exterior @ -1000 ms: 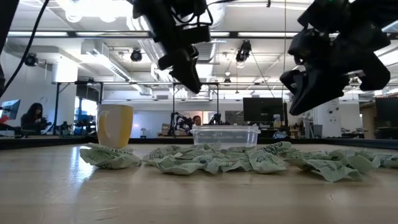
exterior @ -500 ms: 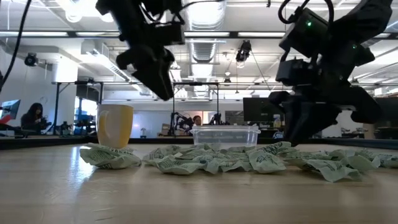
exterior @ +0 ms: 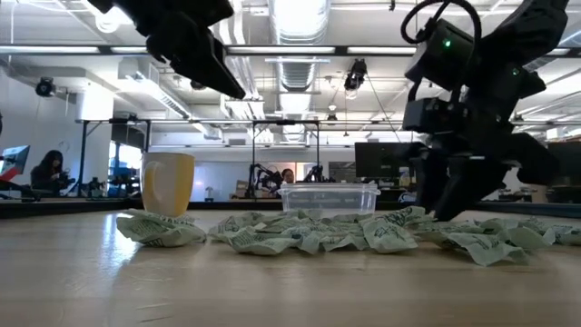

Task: Pick and place Stevia / Truvia into bins
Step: Put the stevia packet into the transparent bin

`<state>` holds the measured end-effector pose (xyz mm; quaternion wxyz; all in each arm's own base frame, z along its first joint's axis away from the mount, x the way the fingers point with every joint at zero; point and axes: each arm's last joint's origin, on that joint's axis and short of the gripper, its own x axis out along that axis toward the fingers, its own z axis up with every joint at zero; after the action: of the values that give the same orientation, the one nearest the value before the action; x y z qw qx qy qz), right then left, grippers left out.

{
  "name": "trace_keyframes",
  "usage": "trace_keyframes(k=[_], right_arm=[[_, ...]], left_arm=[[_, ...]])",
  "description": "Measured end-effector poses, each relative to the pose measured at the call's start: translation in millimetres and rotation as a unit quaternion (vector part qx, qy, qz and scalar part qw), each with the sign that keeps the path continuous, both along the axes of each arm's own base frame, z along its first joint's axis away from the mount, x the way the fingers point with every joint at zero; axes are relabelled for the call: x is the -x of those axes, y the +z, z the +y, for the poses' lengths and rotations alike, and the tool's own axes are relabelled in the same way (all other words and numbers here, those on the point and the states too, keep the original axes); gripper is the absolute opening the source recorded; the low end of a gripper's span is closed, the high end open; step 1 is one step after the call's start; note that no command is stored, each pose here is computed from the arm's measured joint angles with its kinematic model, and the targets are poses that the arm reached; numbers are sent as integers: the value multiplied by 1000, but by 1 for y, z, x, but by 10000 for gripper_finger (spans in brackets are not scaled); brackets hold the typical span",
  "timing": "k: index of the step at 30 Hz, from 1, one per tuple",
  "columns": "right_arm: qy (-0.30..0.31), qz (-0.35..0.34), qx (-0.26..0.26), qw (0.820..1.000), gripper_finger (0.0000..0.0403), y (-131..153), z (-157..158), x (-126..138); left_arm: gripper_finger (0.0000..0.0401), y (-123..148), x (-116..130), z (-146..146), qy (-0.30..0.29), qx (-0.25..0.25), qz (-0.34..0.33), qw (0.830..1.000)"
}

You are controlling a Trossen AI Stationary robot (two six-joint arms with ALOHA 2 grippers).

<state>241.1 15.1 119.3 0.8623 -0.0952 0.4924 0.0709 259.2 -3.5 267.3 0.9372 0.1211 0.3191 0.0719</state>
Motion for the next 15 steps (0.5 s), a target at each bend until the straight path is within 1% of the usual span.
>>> trace_keyframes(k=[3, 5, 12, 15], right_arm=[[-8, 9, -6, 1000, 131, -5, 0, -1], [-7, 12, -7, 1000, 112, -5, 0, -2], [-23, 1, -15, 1000, 18, 1, 0, 0], [-28, -2, -10, 1000, 10, 2, 0, 0]], left_arm=[[170, 3, 3, 0, 0, 0, -8, 1000], [170, 4, 3, 0, 1, 1, -14, 1000], [169, -2, 5, 0, 11, 15, -6, 1000], [169, -4, 5, 0, 15, 20, -2, 1000]])
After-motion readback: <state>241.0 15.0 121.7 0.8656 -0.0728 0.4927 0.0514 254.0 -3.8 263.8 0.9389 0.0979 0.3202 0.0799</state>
